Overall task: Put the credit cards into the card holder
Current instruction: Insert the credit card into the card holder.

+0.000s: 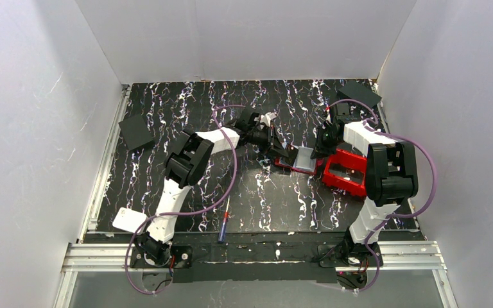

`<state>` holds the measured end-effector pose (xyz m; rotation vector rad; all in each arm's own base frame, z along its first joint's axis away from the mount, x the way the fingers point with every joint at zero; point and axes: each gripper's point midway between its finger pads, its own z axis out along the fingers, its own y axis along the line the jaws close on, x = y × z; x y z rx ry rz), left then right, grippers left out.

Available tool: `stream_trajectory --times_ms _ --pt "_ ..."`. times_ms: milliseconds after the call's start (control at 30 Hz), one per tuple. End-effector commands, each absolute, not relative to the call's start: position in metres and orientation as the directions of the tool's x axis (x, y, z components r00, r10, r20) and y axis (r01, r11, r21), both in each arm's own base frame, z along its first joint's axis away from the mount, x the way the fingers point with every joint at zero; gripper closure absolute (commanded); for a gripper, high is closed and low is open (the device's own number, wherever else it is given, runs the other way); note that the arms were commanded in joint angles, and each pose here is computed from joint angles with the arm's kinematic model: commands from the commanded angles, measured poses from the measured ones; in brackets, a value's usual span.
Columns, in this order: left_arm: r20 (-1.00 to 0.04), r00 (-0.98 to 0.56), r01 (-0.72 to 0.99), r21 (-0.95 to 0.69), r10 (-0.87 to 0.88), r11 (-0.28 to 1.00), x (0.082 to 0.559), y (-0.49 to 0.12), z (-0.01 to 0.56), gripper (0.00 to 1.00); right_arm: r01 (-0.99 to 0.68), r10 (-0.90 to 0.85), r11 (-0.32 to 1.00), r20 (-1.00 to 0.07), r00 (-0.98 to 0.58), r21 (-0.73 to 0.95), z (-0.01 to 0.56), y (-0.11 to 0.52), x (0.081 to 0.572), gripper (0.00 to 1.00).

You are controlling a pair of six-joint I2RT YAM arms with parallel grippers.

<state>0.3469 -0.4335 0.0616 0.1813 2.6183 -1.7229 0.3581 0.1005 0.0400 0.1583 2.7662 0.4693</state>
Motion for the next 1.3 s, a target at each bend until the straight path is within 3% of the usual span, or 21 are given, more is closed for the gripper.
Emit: stream_trajectory --times_ms 0,1267 --pt "-0.049 -0.991 0.096 -0.915 0.128 0.393 0.338 -0.437 0.054 1.0 0.043 0.134 0.947 -0.27 -0.954 0.32 0.022 0.105 0.355 0.92" --pt "-0.097 -0.992 0.122 -0.896 0.079 0.427 0.363 -0.453 0.037 1.0 0.039 0.132 0.941 -0.259 -0.957 0.337 0.019 0.108 0.352 0.93"
